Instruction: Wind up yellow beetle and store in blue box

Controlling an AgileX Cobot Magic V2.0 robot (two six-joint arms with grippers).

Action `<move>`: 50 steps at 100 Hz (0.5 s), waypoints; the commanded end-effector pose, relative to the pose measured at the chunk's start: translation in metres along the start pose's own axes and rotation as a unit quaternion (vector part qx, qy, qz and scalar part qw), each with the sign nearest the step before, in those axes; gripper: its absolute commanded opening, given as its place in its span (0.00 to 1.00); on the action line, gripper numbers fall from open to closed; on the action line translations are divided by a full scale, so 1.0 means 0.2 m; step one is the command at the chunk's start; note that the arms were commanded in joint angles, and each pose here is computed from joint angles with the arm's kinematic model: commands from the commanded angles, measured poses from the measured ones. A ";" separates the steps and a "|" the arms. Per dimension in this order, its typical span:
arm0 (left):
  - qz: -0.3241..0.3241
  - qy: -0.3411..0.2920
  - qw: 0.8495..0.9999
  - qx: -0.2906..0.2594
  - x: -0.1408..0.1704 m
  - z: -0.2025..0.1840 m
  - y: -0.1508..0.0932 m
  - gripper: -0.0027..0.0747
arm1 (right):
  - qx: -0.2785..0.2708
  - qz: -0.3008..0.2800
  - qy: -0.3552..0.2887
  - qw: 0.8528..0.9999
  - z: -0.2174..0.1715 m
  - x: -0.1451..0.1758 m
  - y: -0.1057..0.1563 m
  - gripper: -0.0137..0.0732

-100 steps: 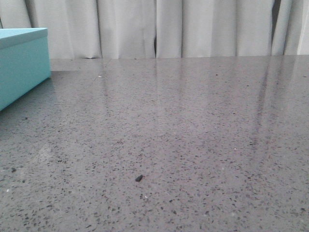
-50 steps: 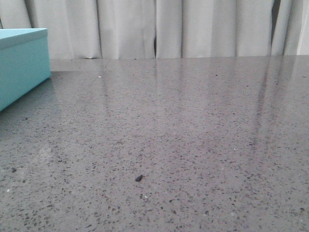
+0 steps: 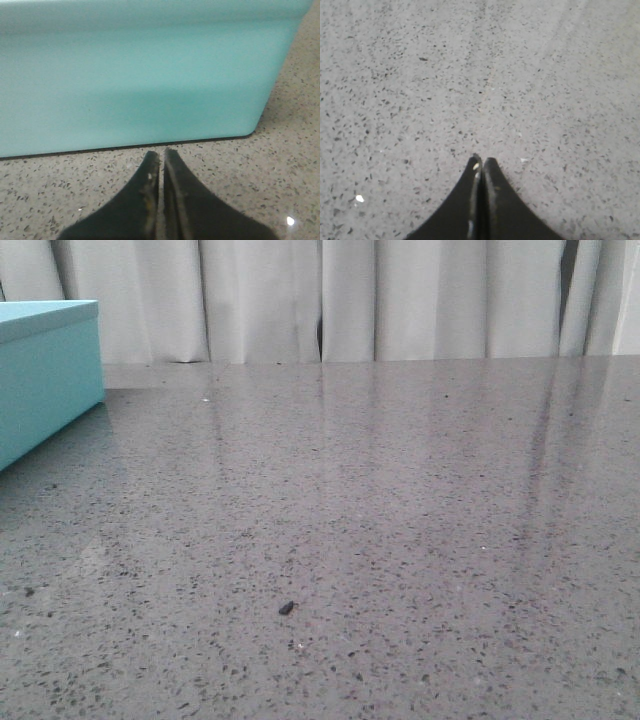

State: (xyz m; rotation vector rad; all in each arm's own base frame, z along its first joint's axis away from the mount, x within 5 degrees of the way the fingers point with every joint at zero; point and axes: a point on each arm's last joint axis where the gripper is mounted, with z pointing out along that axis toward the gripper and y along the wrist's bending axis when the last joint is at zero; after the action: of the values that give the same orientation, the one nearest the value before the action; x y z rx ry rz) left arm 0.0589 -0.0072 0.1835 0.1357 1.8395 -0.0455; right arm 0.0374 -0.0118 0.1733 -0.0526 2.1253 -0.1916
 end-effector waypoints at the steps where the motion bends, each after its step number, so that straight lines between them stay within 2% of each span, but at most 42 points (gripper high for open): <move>1: -0.005 -0.007 1.000 0.000 0.04 0.02 0.00 0.01 | -0.021 0.025 0.219 0.975 0.04 0.28 0.05 0.10; 50: -0.005 -0.007 1.000 0.000 0.04 0.02 0.00 0.01 | -0.022 0.036 0.214 0.976 0.04 0.28 0.05 0.10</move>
State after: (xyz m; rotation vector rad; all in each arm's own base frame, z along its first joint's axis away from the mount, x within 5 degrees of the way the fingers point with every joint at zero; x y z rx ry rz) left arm 0.0589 -0.0072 0.1835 0.1357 1.8395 -0.0455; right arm 0.0378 -0.0114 0.1731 -0.0155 2.1187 -0.1821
